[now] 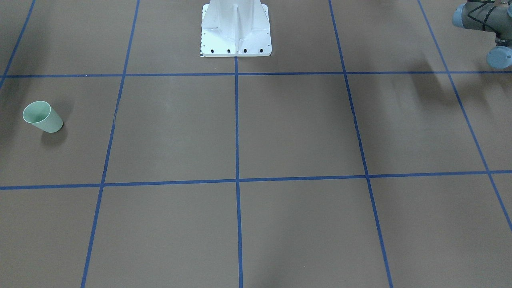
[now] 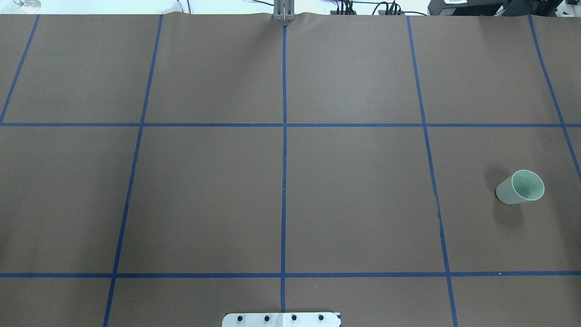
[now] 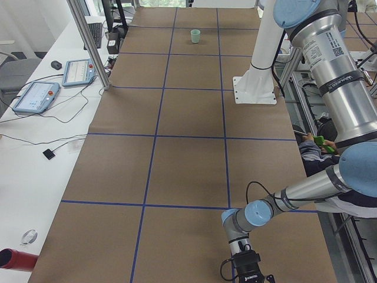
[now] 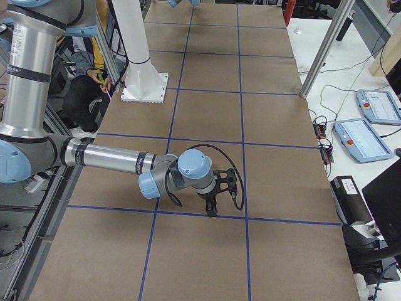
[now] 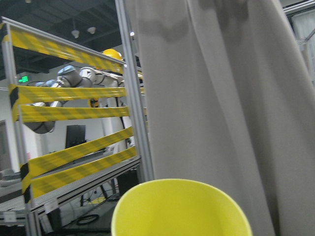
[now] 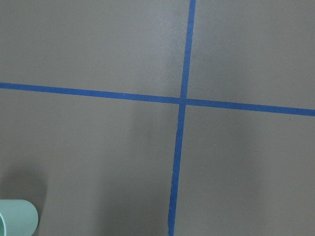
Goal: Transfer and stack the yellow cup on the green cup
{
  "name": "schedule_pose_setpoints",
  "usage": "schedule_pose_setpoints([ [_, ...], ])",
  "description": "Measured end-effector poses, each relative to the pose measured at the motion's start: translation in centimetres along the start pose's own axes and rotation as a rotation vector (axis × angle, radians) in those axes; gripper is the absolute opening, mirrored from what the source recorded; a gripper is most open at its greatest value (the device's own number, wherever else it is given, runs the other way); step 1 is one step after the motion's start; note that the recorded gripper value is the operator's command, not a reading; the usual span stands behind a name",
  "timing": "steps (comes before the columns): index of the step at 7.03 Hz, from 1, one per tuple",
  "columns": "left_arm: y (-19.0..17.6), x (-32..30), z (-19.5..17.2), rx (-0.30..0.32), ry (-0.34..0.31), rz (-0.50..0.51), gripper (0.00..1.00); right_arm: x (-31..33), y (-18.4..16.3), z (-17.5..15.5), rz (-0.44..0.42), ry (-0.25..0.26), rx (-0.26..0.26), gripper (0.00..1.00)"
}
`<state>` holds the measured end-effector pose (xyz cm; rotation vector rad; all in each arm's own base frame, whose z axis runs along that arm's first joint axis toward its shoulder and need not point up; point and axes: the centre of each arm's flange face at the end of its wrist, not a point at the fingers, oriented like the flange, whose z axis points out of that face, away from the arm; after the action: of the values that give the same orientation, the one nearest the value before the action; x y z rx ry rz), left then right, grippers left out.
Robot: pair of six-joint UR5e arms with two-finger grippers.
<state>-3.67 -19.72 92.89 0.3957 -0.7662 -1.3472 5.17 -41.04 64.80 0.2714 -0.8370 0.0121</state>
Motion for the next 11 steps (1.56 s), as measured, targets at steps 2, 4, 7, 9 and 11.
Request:
schedule_pose_setpoints([
  [2,-0.5,0.8,1.2,-0.025,0.224,0.061,0.46,0.0,-0.1,0.0,0.003,0.000,0.000,1.00],
  [4,-1.8,2.7,0.3,-0.087,0.463,0.144,0.45,0.0,-0.2,0.0,0.022,0.000,0.001,1.00],
  [7,-6.0,7.1,-4.9,-0.088,0.782,0.222,0.36,-0.4,-0.8,-0.2,0.043,-0.003,0.009,1.00],
  [9,-7.8,10.2,-10.0,-0.059,0.986,0.245,0.36,-0.6,-1.1,-0.3,0.053,-0.005,0.013,1.00],
  [11,-9.8,12.0,-16.0,-0.065,1.210,0.308,0.33,-0.6,-1.2,-0.3,0.064,-0.005,0.014,1.00],
])
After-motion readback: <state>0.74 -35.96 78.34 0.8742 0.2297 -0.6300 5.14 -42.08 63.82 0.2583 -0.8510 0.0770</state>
